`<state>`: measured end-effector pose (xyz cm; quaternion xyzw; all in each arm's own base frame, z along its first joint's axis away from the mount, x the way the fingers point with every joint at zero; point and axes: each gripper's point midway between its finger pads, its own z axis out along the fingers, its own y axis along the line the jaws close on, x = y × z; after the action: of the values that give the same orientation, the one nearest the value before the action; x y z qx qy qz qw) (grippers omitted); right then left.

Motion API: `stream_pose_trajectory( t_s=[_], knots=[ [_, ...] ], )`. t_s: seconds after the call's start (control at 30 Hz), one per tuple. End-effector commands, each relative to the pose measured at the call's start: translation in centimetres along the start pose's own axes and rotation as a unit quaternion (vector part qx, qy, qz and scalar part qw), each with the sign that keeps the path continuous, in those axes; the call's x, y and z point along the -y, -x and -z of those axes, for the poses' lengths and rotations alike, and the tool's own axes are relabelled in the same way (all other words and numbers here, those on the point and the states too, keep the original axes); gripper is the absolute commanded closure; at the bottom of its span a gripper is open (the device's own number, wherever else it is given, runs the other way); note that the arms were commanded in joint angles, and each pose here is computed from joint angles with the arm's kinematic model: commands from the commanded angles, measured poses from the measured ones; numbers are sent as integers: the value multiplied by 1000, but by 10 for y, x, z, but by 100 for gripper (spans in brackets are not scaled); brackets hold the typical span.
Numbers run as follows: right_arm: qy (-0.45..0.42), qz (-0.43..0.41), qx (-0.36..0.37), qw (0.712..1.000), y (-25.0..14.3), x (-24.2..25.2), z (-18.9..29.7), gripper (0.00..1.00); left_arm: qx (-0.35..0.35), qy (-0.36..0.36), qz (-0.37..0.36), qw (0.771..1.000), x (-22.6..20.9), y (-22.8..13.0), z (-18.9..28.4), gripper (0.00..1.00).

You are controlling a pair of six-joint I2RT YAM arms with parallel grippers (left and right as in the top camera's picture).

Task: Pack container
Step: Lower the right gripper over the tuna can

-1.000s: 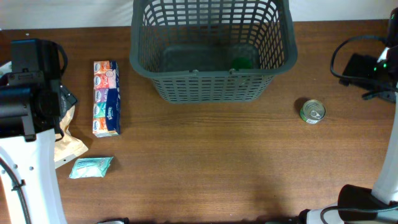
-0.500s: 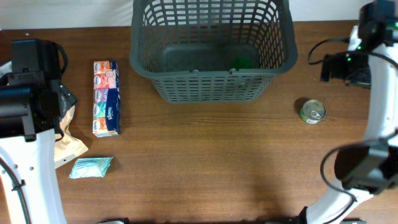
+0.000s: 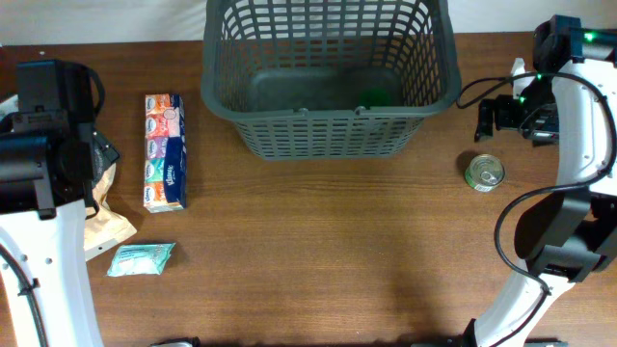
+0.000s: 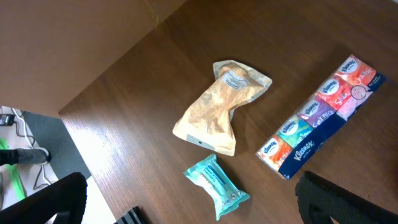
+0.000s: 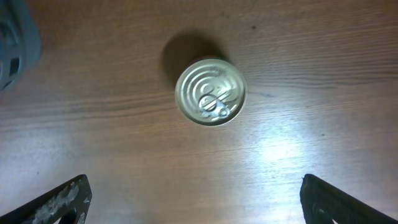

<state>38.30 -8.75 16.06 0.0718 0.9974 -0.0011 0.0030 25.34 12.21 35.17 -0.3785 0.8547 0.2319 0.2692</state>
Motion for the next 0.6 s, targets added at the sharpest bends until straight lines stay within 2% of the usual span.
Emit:
stream_pose_trajectory(
  t_s=[0.0, 0.2, 0.57],
  knots=[
    [19, 4, -8, 1000, -3, -4, -4, 1, -3, 1, 5, 1000, 0, 0, -2, 0],
    [20, 0, -16, 1000, -6, -1, -10, 1, -3, 1, 5, 1000, 0, 0, -2, 0],
    [33, -15, -38, 999, -14, 13, -66, 1, -3, 1, 5, 1000, 0, 0, -2, 0]
  ],
)
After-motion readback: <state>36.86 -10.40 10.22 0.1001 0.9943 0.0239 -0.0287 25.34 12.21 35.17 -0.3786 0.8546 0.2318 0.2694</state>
